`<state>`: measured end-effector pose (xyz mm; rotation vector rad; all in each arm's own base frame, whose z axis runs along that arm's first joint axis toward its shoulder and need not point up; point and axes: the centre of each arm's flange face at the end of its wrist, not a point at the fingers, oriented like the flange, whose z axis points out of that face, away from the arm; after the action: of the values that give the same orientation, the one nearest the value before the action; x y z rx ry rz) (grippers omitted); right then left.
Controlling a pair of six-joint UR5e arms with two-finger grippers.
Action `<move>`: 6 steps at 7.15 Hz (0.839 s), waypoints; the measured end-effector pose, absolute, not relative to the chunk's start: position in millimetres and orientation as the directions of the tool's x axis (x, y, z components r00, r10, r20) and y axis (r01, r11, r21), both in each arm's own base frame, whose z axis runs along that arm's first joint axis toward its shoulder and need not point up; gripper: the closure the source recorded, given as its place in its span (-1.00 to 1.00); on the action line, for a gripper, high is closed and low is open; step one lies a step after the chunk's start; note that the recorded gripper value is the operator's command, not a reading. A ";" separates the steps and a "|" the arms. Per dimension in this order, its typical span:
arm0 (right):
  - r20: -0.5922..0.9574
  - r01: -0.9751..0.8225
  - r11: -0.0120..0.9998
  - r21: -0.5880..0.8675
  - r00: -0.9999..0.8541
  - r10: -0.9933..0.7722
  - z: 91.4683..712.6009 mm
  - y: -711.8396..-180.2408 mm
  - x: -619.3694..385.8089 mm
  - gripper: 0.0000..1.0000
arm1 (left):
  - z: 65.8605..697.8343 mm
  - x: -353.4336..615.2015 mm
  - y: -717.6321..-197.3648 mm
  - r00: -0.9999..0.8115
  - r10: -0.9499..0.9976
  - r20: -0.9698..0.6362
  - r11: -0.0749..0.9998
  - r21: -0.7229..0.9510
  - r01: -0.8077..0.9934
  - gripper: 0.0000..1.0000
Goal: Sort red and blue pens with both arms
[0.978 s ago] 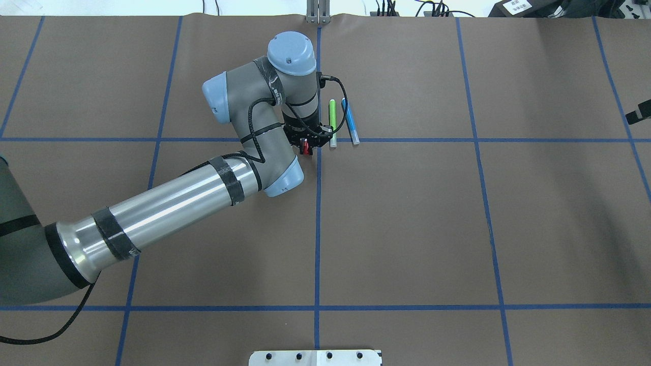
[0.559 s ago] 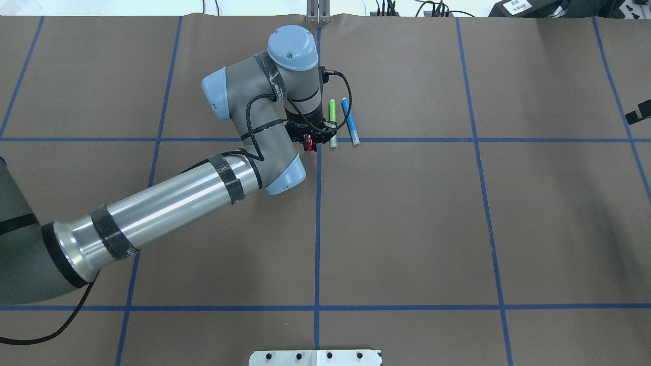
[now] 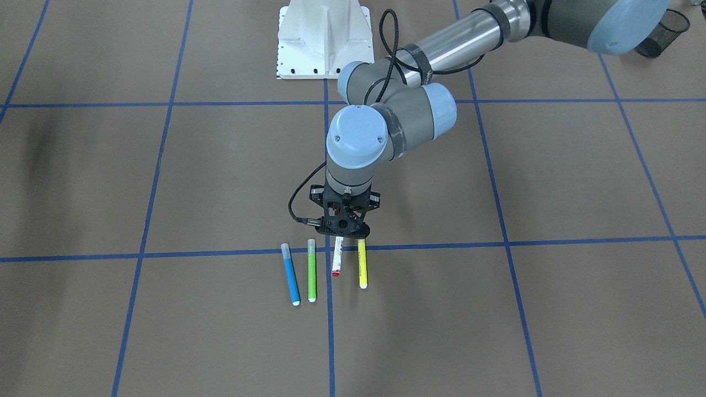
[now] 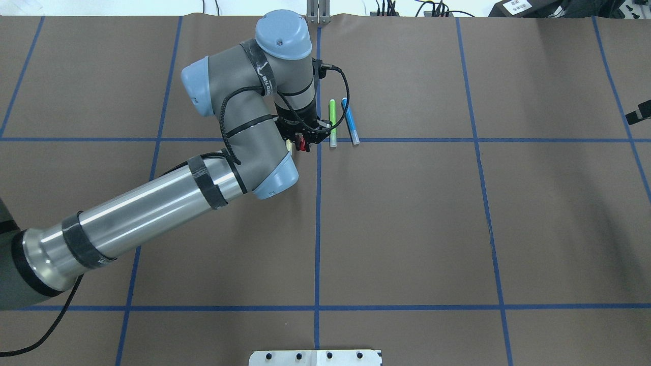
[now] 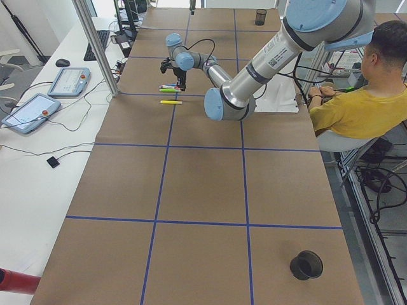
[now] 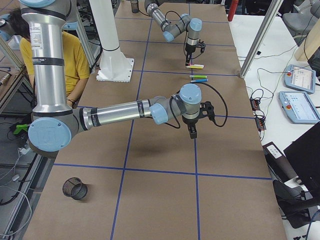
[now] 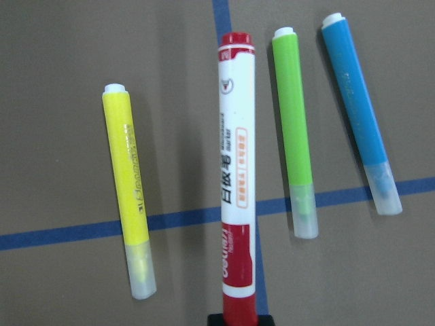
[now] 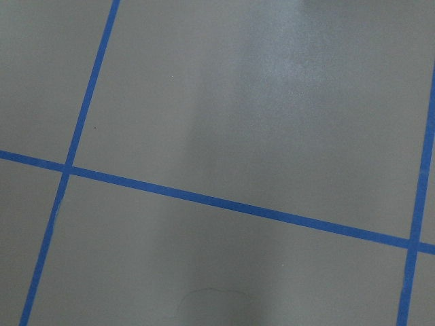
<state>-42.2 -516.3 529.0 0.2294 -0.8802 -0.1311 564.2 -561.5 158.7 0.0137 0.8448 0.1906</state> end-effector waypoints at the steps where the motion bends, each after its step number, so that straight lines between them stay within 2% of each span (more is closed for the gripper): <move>1: 0.747 0.020 0.968 0.252 0.631 -0.207 529.2 -516.4 -42.2 -0.99 | 165.7 531.6 -543.6 0.657 0.213 -0.723 0.974 0.108 -0.197 1.00; 6: 0.747 0.020 0.968 0.250 0.631 -0.206 530.0 -516.0 -42.2 -0.99 | 248.6 307.6 -426.7 0.654 0.468 -0.595 0.880 0.248 -0.404 1.00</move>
<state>-42.2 -516.0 530.0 0.2275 -0.8799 -0.1307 307.6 -426.7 248.6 0.0962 0.7009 0.4952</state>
